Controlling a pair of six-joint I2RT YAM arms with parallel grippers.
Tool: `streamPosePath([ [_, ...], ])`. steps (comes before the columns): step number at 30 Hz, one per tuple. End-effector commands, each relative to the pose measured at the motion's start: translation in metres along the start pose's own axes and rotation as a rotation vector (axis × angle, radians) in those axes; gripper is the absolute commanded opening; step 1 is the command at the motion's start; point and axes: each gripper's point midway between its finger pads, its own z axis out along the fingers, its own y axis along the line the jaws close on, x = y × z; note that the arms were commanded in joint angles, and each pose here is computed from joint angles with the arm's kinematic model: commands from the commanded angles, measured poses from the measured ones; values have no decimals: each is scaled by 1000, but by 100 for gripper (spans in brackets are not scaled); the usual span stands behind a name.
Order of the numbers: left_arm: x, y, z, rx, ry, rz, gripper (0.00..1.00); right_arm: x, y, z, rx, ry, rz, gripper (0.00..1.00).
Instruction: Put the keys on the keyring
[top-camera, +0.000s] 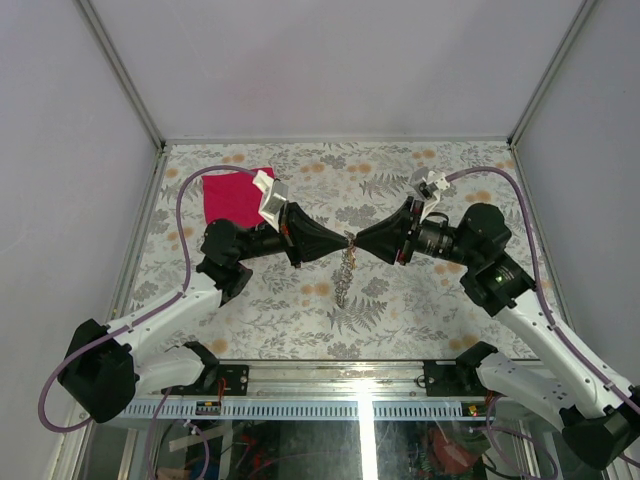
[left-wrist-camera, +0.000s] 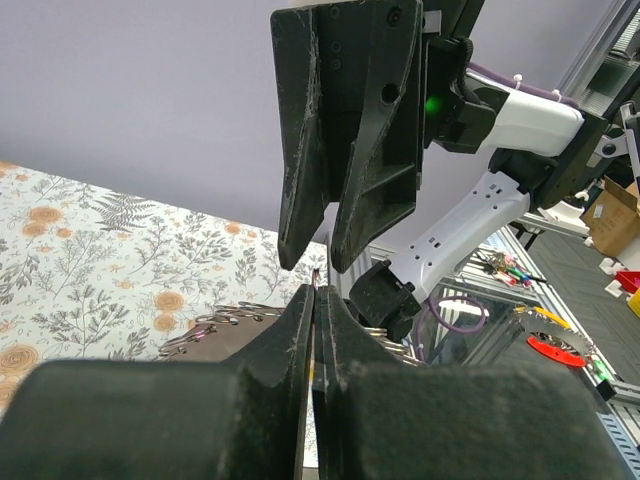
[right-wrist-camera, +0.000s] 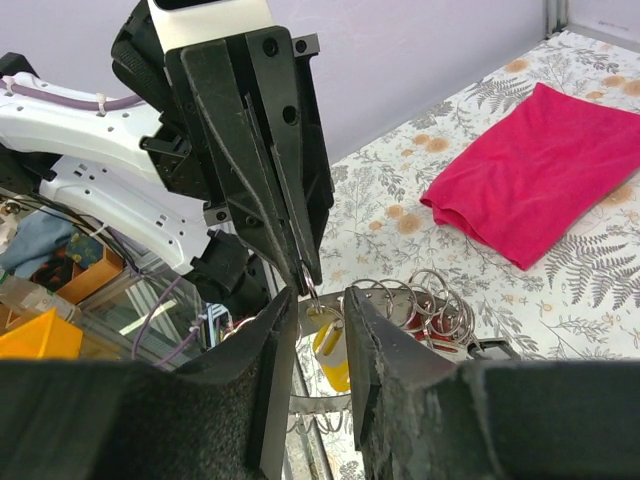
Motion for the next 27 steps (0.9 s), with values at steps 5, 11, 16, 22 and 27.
streamPosePath([
  [5, -32, -16, 7, 60, -82, 100, 0, -14, 21, 4, -127, -30, -41, 30],
  [11, -33, -15, 6, 56, -85, 100, 0, -4, 19, 6, -144, -2, -20, 28],
  [16, -33, -16, 6, 57, -85, 100, 0, 4, 15, 6, -137, 12, -6, 27],
  [22, -33, -16, 6, 56, -87, 101, 0, 6, 15, 6, -140, 16, -2, 23],
  [27, -32, -15, 6, 55, -85, 98, 0, 4, 15, 8, -149, 4, -4, 10],
])
